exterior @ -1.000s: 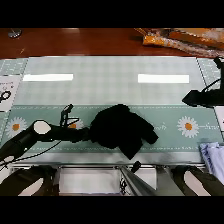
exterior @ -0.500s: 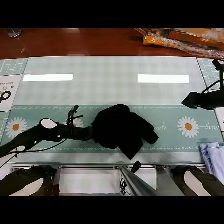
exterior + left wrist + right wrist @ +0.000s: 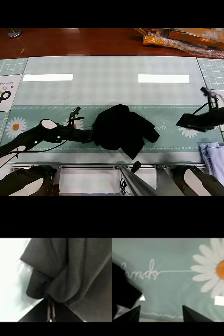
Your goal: Fold the shirts.
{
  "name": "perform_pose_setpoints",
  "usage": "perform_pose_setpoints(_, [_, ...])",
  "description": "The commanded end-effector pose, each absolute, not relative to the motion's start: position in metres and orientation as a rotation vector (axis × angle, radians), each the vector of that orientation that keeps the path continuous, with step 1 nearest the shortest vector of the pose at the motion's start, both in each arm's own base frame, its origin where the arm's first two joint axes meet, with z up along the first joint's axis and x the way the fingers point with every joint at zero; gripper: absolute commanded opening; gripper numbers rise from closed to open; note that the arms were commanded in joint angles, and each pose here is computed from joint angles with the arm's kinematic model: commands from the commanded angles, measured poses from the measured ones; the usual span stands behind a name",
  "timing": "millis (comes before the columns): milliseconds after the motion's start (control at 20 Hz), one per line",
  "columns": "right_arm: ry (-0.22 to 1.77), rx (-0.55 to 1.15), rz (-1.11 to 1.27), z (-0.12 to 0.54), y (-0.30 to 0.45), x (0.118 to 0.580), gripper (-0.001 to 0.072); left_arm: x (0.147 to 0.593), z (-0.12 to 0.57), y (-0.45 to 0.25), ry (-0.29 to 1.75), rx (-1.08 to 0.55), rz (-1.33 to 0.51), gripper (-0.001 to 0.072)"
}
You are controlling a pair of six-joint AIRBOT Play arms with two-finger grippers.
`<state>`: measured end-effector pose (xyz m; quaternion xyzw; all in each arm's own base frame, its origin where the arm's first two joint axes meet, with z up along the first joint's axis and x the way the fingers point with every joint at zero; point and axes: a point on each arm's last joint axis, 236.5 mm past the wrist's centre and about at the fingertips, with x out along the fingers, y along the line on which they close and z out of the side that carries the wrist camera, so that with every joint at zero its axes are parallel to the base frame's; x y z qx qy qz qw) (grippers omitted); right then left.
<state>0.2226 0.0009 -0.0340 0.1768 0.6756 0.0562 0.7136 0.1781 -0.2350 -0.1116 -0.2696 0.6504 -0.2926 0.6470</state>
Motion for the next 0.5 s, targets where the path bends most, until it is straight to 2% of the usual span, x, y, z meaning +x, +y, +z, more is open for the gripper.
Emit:
perform_pose_setpoints(0, [1.494, 0.666, 0.24, -0.059, 0.053, 0.206, 0.0592, 0.175, -0.102, -0.24, 1.48, -0.633, -0.702, 0.0025])
perform_pose_setpoints(200, [1.42, 0.823, 0.261, -0.071, 0.077, 0.212, 0.0591, 0.171, -0.1, -0.242, 1.492, -0.637, -0.716, 0.0025])
perform_pose_setpoints(450, [1.417, 0.873, 0.211, -0.094, 0.084, 0.202, 0.0591, 0.171, -0.1, -0.242, 1.491, -0.637, -0.716, 0.0025])
